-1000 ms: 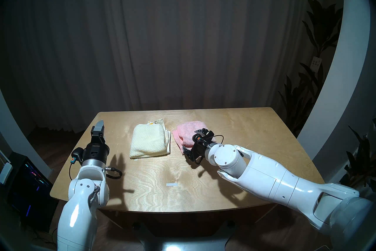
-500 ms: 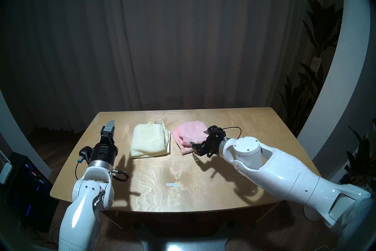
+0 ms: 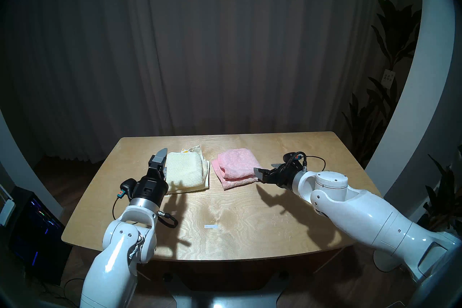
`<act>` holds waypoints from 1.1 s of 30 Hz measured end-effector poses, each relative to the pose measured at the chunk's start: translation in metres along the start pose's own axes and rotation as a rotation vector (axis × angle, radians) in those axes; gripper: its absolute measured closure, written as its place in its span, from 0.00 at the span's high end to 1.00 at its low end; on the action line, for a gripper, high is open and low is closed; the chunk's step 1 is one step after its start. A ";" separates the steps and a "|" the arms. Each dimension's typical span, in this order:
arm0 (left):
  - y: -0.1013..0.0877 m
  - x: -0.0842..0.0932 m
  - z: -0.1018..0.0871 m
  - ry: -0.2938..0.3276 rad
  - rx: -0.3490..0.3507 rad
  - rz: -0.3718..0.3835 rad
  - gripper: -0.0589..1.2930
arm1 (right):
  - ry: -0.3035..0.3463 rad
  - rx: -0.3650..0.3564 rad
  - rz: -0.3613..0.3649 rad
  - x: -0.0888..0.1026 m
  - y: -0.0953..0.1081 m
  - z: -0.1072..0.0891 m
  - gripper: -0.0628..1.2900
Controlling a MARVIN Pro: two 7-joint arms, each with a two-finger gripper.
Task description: Fold each towel twice and stack them on table
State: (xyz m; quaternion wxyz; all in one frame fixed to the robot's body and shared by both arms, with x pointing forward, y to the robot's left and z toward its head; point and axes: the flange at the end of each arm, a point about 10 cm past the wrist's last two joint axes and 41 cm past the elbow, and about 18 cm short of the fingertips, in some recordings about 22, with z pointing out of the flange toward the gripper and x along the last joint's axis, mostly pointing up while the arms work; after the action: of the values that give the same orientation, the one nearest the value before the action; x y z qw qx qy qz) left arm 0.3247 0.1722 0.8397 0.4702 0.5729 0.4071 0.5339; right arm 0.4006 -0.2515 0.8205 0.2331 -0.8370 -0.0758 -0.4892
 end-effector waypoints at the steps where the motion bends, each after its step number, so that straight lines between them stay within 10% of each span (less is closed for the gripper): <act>1: 0.001 -0.003 0.000 -0.010 -0.001 -0.007 0.97 | -0.001 -0.006 0.036 -0.003 0.003 -0.002 0.97; 25: -0.002 -0.047 0.008 -0.359 0.105 0.028 0.97 | 0.109 -0.120 0.865 -0.010 0.025 -0.026 0.97; 33: -0.012 -0.057 0.017 -0.514 0.192 0.077 0.97 | 0.076 -0.190 0.977 -0.003 0.013 -0.023 0.97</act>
State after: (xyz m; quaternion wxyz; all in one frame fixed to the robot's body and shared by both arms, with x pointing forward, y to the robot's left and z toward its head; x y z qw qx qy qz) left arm 0.3366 0.1181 0.8155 0.4807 0.7466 0.3012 0.3475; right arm 0.3858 -0.2734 0.8237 0.3603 -0.7740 0.3785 -0.3576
